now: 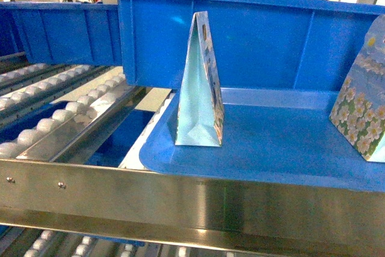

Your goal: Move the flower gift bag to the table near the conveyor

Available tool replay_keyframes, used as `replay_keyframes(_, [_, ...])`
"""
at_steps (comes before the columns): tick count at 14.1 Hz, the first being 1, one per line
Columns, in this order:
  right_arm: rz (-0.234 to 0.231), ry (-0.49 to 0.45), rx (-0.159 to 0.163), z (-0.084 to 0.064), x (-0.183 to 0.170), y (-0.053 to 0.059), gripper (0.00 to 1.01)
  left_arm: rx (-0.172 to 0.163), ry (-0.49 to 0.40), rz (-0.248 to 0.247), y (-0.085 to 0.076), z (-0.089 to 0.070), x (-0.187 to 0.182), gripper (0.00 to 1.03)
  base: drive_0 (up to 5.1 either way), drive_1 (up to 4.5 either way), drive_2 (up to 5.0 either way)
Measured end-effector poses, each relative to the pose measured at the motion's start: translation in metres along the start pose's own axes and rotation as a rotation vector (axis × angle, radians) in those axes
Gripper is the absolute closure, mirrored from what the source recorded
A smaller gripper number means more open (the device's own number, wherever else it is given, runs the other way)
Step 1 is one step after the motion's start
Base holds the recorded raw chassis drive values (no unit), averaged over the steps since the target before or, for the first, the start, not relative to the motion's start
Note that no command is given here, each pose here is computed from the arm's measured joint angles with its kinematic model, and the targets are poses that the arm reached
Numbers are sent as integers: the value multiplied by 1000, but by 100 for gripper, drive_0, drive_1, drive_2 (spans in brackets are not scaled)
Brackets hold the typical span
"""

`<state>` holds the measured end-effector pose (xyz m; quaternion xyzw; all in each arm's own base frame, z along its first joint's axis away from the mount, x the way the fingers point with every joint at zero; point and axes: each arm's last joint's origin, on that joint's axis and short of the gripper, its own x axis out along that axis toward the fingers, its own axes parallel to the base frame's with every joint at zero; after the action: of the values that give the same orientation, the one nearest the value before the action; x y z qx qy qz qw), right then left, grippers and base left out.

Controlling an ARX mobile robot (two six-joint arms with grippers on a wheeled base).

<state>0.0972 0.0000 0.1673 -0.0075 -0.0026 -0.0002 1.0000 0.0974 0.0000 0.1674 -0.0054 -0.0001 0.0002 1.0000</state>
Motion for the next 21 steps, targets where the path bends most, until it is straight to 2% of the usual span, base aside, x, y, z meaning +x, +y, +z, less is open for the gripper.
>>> replay_keyframes(11, [0,0,0,0,0,0,3,0,0,0,0,0,0,5,0,0,0])
replay_keyframes(14, [28,-20,8,3,3,5,3,-3,-37,-14,2,4,1,5,0,0,0])
replay_keyframes(17, [53,-8,30,2,5,8,3,-10,-38,-18,4,5,3,5,0,0,0])
replay_keyframes(21, [71,6,39,2,10,11,3,-25,-38,-28,7,6,8,5,0,0,0])
